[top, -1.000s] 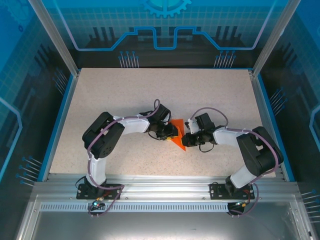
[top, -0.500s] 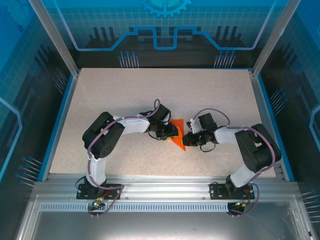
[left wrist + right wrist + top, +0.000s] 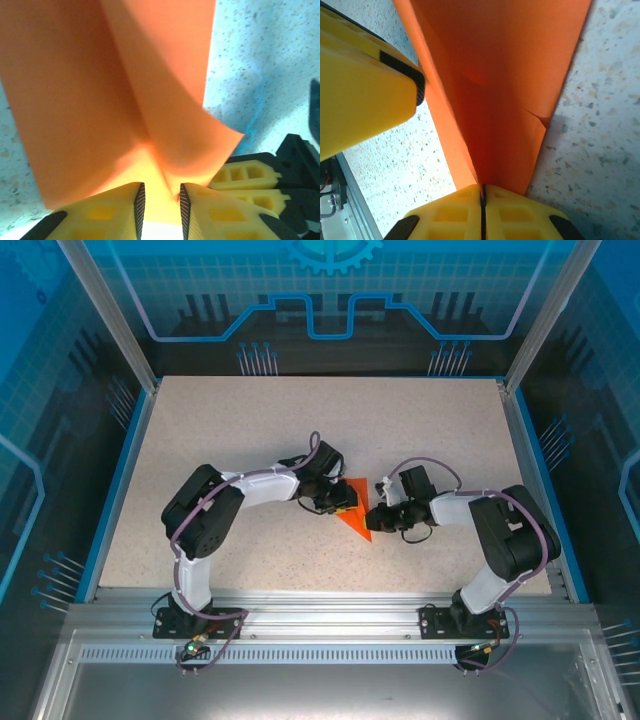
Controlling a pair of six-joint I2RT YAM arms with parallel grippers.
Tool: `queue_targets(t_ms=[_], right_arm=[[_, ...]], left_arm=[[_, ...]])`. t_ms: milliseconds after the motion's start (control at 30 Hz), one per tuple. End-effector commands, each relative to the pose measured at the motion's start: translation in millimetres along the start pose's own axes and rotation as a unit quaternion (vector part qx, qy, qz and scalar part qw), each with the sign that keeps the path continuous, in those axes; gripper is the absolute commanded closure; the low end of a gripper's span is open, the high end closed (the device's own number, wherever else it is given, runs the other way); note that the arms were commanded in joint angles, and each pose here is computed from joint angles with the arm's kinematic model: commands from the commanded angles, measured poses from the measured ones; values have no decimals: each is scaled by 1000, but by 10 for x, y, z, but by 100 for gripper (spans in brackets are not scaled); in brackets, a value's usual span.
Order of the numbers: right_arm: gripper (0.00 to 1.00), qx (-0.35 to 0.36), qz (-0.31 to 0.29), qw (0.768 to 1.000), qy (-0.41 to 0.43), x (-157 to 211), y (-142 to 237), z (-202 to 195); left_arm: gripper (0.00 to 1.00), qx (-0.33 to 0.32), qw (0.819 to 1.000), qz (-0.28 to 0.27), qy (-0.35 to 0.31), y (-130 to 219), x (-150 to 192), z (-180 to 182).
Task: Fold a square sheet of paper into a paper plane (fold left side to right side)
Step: Fourth fold the wing at the center of the table.
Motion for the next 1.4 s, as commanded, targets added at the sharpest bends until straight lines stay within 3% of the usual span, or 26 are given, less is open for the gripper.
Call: queue_targets(t_ms=[0,267,667,933,1367], right_arm=[[92,34,10,999,-37,67,-28,-239],[92,35,9,998,-43,60,-18,-264],[93,38,13,997,-68,67,-21,-342],[93,43,21,995,-91,88,-36,-417],[92,42,21,995,-92,88,-35,-418]], left_arm=[[74,20,1000,6,-20,0,-63,-157],[75,4,1000,19,-22,-132,-119,-103],[70,-3,999,-7,-32,115,-101,-94],[77,-11,1000,6,-26,-13,-98,-11],[77,-19,999,21,-22,-203,-157,55]])
Point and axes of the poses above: each hand's point on the last joint's axis, 136 mm out from that joint toward the fingers, its own y axis back along the fingers, its own z axis along the line the jaws close on, x = y × z, the point moved 1 cm from there along y, back along the fingers, and after that the axes turned 11 degrees about -y, right-handed, at the moved point
